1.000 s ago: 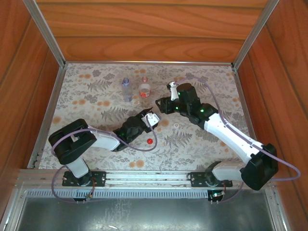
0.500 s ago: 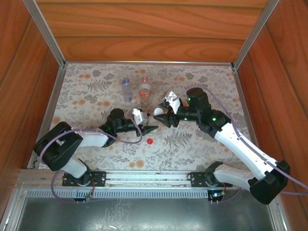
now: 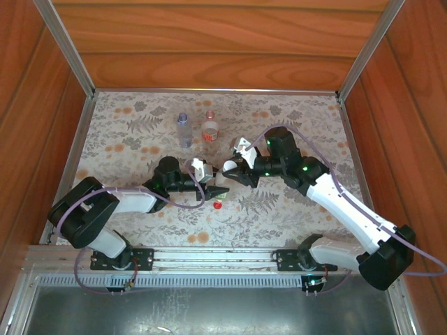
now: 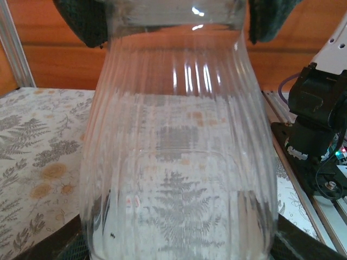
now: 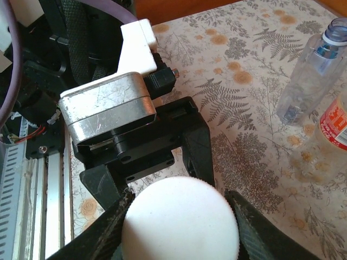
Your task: Screw on the bottle caps
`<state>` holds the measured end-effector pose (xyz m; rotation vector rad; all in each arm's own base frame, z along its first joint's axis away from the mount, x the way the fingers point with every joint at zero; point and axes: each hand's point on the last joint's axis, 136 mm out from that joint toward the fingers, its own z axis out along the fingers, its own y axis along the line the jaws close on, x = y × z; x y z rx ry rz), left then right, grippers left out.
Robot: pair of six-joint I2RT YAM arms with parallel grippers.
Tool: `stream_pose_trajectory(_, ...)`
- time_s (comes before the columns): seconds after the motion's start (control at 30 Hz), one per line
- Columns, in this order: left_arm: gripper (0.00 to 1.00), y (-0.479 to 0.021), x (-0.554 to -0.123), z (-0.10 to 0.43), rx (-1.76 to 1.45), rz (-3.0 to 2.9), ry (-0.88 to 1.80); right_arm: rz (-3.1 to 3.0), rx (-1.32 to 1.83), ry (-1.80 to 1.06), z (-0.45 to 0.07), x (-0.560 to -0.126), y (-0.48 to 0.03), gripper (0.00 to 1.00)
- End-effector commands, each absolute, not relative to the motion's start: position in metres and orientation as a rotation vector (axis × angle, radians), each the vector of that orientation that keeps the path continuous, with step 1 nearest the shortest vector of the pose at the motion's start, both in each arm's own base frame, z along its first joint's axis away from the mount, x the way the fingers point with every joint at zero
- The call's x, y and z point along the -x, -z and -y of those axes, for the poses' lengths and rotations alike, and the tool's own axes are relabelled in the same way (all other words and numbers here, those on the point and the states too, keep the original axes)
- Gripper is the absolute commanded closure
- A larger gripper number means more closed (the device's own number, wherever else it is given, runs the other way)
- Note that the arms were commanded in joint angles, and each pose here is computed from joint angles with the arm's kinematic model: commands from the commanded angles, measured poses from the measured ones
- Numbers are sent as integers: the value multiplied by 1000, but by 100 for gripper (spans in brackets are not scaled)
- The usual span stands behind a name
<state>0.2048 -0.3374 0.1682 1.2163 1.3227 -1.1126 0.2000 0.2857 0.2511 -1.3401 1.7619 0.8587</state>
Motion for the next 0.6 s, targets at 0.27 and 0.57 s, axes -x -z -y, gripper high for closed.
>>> stream_pose_trajectory(0.27, 43, -156, -232, 339, -1161, -1396, 1017, -1802, 1196, -883, -290, -214, -264, 69)
stream_pose_trajectory(0.57, 44, -166, -273, 330, -972, -1440, 604, -2039, 832, -776, -278, -255, -243, 74)
